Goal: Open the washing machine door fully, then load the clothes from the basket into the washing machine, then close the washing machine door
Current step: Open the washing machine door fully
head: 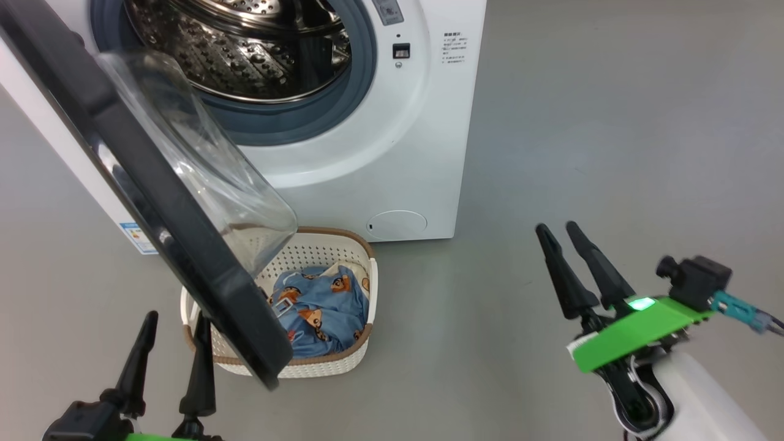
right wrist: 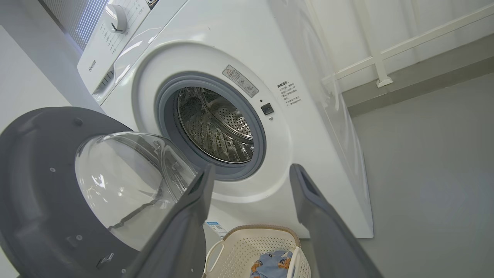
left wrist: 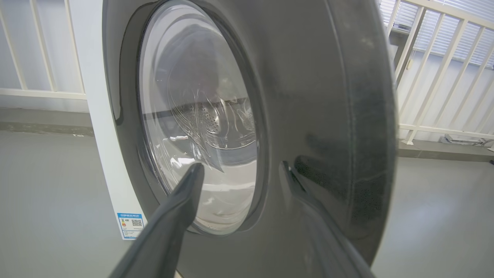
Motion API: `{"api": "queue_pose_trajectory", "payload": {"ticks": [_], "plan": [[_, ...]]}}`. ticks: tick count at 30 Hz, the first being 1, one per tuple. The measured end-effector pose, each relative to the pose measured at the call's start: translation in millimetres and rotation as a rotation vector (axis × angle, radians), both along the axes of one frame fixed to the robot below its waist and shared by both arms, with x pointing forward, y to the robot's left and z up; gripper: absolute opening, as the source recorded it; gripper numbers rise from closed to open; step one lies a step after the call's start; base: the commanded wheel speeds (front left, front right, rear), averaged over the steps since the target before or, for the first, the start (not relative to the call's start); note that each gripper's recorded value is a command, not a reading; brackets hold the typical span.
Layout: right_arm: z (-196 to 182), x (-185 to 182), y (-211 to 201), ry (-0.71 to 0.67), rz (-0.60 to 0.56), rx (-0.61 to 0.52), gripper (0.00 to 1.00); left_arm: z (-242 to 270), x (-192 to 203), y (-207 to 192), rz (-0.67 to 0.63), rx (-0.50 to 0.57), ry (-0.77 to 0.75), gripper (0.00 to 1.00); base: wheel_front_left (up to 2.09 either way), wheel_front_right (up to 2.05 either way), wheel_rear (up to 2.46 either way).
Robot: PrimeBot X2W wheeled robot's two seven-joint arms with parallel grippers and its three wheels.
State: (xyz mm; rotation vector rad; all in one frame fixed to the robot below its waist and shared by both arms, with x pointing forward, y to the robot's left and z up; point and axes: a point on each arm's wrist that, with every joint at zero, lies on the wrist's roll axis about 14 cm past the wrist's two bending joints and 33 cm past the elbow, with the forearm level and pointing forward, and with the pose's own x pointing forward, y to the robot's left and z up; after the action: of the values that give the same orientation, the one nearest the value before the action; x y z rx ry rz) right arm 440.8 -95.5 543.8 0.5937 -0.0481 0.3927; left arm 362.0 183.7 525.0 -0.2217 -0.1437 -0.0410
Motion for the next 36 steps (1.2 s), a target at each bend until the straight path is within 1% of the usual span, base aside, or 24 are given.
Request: {"api": "queue_pose_trajectory", "payload": {"ticks": [3,4,7,9,13,18,23,29,36], "plan": [[0,-8,-16,-0.045,-0.051,-0.088,1.00,1,1,-1,-0.001,-0.001,-0.004,1.00,0.00,0.00,0.00],[0,-8,-16,-0.045,-0.051,-0.088,1.00,1,1,-1,-0.001,-0.001,-0.004,1.00,0.00,0.00,0.00],[4,-17,-27,-0.111,-0.099,-0.215,1.00,2,1,-1,-0.002,-0.001,-0.007,1.00,0.00,0.00,0.00],[-1,-26,-33,-0.117,-0.134,-0.257,1.00,2,1,-2,-0.003,0.006,-0.008,1.00,0.00,0.00,0.00],[-14,-43,-38,-0.104,-0.167,-0.342,1.00,-1,-3,-3,-0.005,0.006,0.003,1.00,0.00,0.00,0.00],[-21,-56,-48,-0.100,-0.215,-0.413,1.00,-6,-8,-1,0.003,0.011,0.017,1.00,0.00,0.00,0.00],[-22,-66,-57,-0.097,-0.261,-0.448,1.00,-5,-10,2,0.012,0.022,0.016,1.00,0.00,0.00,0.00],[-18,-68,-67,-0.110,-0.303,-0.504,1.00,-9,-12,1,0.010,0.025,0.029,1.00,0.00,0.00,0.00],[-19,-68,-68,-0.111,-0.310,-0.520,1.00,-9,-13,0,0.010,0.031,0.030,1.00,0.00,0.00,0.00]]}}
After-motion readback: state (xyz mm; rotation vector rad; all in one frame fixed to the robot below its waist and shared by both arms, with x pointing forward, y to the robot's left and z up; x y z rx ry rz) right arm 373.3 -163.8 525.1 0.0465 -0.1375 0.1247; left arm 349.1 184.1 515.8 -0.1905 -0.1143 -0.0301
